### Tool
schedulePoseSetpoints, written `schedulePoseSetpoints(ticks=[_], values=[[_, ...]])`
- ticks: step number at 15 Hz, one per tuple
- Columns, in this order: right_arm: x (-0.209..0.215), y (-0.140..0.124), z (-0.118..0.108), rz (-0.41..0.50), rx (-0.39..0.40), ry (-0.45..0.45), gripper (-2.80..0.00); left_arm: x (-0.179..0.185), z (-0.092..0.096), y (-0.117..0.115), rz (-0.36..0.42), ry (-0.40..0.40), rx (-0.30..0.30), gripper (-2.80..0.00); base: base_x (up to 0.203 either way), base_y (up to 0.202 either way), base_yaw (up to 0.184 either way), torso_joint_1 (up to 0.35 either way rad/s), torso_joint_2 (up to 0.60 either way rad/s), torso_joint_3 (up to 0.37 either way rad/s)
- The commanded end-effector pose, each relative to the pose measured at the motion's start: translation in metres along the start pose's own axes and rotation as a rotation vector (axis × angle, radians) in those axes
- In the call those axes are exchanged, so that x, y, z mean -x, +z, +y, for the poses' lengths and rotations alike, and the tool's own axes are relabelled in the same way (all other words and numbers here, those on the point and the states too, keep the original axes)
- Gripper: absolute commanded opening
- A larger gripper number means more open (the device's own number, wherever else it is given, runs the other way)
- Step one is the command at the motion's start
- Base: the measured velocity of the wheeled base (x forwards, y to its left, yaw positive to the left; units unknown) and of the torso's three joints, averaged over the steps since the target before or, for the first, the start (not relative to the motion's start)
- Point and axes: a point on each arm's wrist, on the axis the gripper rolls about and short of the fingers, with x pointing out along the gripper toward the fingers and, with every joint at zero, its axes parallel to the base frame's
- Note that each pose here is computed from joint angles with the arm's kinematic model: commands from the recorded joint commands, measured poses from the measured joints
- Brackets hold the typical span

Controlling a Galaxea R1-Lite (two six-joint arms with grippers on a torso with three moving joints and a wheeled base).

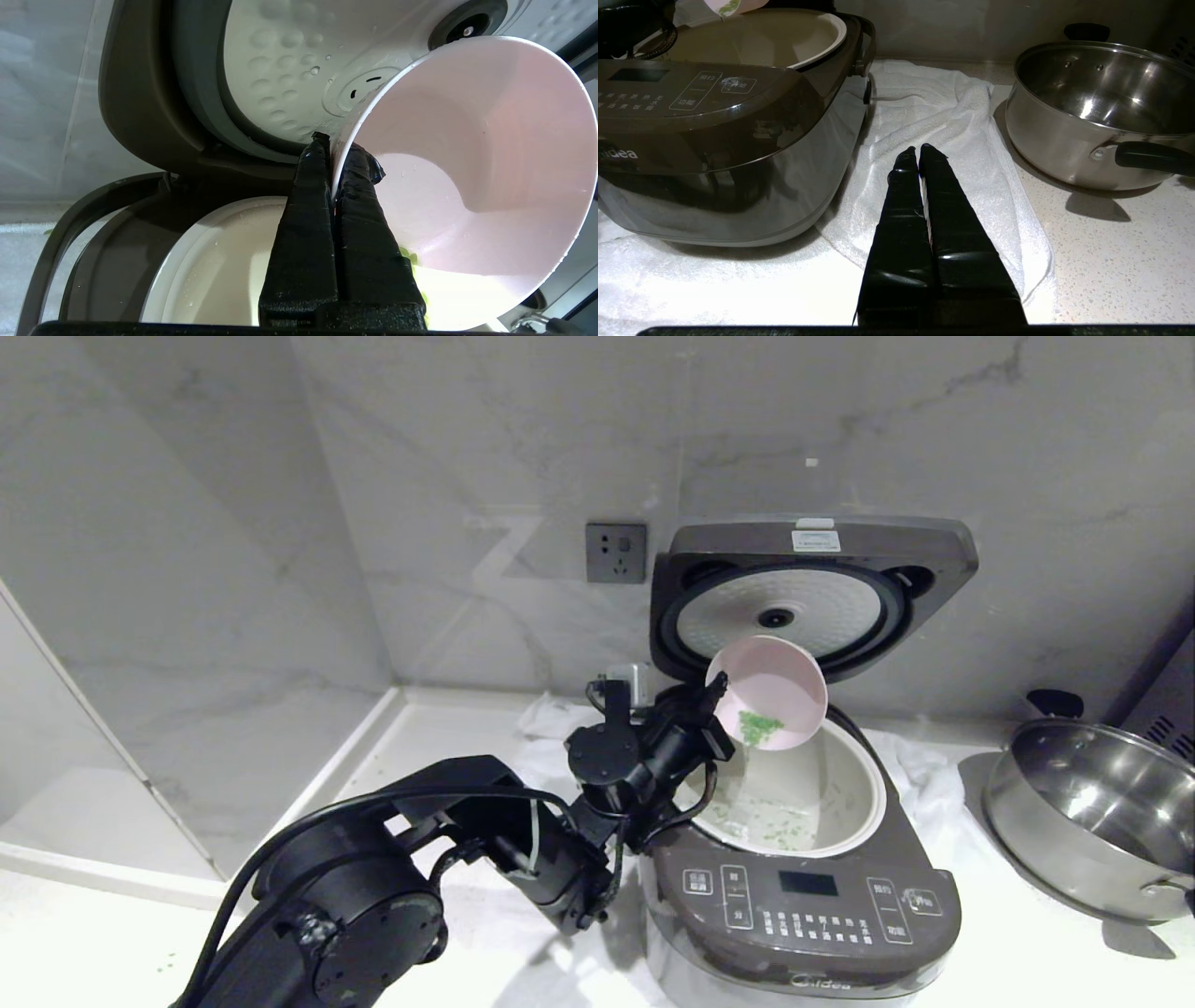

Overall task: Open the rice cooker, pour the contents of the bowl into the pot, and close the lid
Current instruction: Fill a bowl with water from the tap

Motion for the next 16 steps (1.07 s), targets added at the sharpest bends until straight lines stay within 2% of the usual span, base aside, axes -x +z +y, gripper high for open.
schedulePoseSetpoints(ticks=[1,5,7,8,9,10,13,14,16], values=[[0.0,0.0,0.0,0.002,0.0,0.0,-2.8,0.0,0.0,0.006,-0.016,-0.002,-0.013,-2.8,0.0,0.0,0.0,0.0,0.0,0.0],[0.0,0.0,0.0,0.002,0.0,0.0,-2.8,-0.004,-0.01,0.033,-0.058,-0.034,-0.039,-2.8,0.0,0.0,0.0,0.0,0.0,0.0],[0.0,0.0,0.0,0.002,0.0,0.0,-2.8,-0.003,-0.009,0.034,-0.054,-0.033,-0.067,-2.8,0.0,0.0,0.0,0.0,0.0,0.0],[0.0,0.0,0.0,0.002,0.0,0.0,-2.8,0.001,-0.006,0.031,-0.03,-0.032,-0.129,-2.8,0.0,0.0,0.0,0.0,0.0,0.0],[0.0,0.0,0.0,0.002,0.0,0.0,-2.8,0.005,-0.003,0.028,-0.008,-0.033,-0.217,-2.8,0.0,0.0,0.0,0.0,0.0,0.0],[0.0,0.0,0.0,0.002,0.0,0.0,-2.8,0.007,-0.003,0.03,0.003,-0.037,-0.253,-2.8,0.0,0.0,0.0,0.0,0.0,0.0],[0.0,0.0,0.0,0.002,0.0,0.0,-2.8,-0.001,-0.015,0.054,-0.052,-0.107,-0.248,-2.8,0.0,0.0,0.0,0.0,0.0,0.0],[0.0,0.0,0.0,0.002,0.0,0.0,-2.8,0.002,-0.012,0.045,-0.025,-0.11,-0.241,-2.8,0.0,0.0,0.0,0.0,0.0,0.0],[0.0,0.0,0.0,0.002,0.0,0.0,-2.8,0.02,0.0,0.008,0.106,-0.094,-0.243,-2.8,0.0,0.0,0.0,0.0,0.0,0.0]])
